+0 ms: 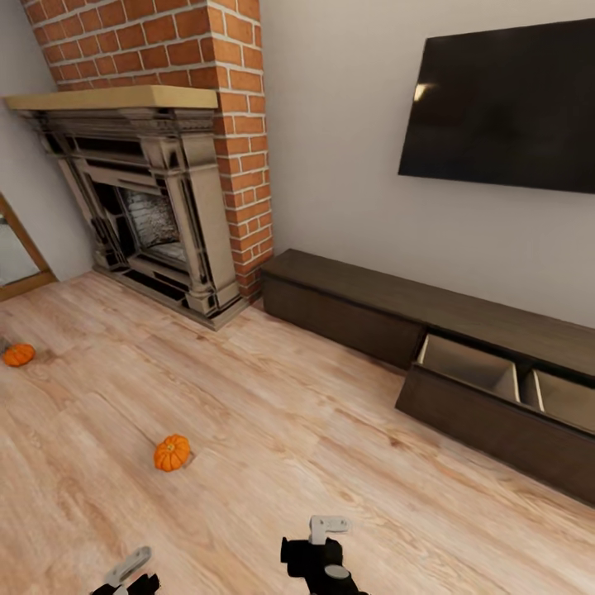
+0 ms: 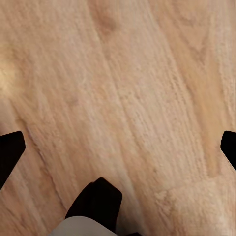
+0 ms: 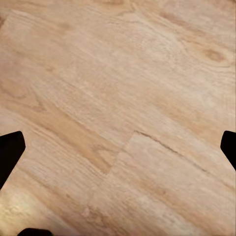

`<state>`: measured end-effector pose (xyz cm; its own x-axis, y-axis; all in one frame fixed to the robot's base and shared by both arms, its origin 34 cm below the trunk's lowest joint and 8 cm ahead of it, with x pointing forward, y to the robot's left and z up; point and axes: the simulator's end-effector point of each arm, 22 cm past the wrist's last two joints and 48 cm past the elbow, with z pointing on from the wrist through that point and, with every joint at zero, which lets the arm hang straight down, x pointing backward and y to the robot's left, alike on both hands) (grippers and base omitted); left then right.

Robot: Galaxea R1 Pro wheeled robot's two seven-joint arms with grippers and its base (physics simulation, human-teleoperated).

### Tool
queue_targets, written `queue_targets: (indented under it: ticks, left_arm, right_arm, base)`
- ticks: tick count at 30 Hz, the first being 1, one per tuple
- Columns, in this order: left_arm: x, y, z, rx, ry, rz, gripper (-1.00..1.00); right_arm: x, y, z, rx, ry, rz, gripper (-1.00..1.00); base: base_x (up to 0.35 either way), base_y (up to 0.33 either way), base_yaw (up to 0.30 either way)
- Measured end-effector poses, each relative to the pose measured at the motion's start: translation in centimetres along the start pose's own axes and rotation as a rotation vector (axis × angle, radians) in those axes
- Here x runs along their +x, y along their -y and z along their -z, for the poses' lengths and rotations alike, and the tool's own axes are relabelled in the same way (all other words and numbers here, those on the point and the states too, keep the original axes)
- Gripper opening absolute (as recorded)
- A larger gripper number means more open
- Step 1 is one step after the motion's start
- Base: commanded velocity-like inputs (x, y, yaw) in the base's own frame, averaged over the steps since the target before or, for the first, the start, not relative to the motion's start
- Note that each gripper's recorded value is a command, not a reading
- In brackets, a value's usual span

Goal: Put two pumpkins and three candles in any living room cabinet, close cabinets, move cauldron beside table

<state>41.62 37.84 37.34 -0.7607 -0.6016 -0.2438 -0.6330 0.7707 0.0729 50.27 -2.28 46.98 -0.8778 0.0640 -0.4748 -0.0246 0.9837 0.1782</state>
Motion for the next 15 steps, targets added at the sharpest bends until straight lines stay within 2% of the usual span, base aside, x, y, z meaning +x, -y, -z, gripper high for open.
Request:
queue_targets:
  ticks: [5,15]
  left_arm:
    - [-0.12,0.04,0.07,0.002,0.003,0.002,1.00]
    - [-0.42,0.24,0.27,0.007,0.009,0.004,1.00]
  right_arm:
    - [-0.18,-0.55,0.18,-0.011,0.019,0.014,1.00]
    - [-0.57,-0.73,0.38,-0.014,0.033,0.018,1.00]
  base:
    - [0.203,0.298,0.125]
    - [0.203,0.298,0.225]
